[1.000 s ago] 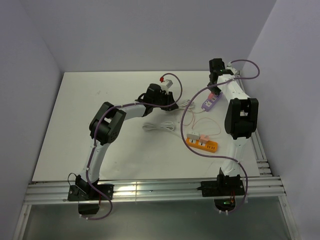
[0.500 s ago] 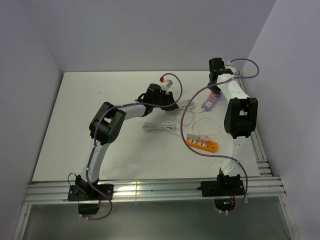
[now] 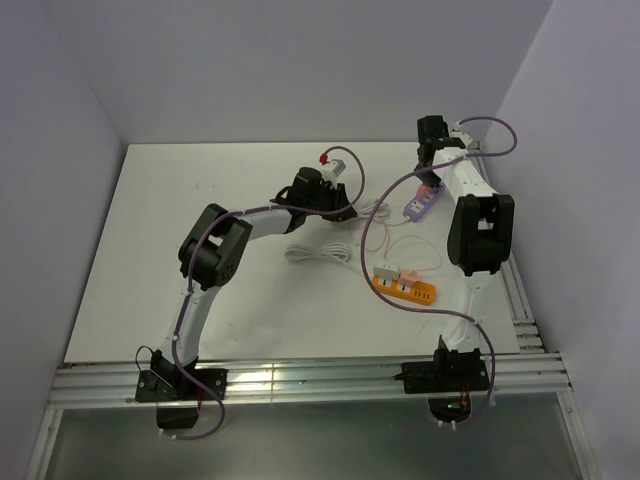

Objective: Insert the plug

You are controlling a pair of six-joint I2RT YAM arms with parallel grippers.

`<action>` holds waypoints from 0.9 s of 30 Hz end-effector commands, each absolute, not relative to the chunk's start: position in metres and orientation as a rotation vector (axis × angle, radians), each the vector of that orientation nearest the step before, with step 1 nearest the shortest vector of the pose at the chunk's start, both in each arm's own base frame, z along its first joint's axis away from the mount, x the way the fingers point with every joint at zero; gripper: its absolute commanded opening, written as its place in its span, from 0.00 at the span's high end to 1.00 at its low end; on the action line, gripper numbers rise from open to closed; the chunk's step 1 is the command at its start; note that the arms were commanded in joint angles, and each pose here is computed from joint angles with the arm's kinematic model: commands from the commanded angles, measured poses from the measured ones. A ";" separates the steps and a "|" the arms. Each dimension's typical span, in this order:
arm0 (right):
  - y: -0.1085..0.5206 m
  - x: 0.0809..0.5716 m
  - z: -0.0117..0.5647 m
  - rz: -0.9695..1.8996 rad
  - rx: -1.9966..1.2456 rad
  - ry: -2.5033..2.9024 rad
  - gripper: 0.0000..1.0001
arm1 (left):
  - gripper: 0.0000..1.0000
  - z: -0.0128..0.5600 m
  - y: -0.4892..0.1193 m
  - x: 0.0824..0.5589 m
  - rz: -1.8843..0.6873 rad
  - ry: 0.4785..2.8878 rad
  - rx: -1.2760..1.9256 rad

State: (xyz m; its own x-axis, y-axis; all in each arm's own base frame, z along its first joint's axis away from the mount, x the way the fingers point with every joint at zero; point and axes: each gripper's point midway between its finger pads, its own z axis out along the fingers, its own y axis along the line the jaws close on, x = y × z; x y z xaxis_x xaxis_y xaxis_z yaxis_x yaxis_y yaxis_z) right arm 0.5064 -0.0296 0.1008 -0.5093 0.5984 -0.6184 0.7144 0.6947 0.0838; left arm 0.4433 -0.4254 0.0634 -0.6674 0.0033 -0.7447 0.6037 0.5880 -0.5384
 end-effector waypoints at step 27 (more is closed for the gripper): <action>-0.044 0.498 0.062 -0.397 1.050 2.371 1.00 | 0.69 0.064 -0.433 0.437 -1.103 2.076 0.523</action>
State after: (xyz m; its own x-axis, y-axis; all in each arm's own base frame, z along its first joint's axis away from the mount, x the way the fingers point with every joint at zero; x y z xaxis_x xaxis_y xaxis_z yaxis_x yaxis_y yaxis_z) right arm 0.5131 -0.0367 0.0833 -0.5328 0.5954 -0.6014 0.7335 0.6793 0.0226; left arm 0.4431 -0.4255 0.0633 -0.6678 0.0034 -0.7443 0.6039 0.5871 -0.5391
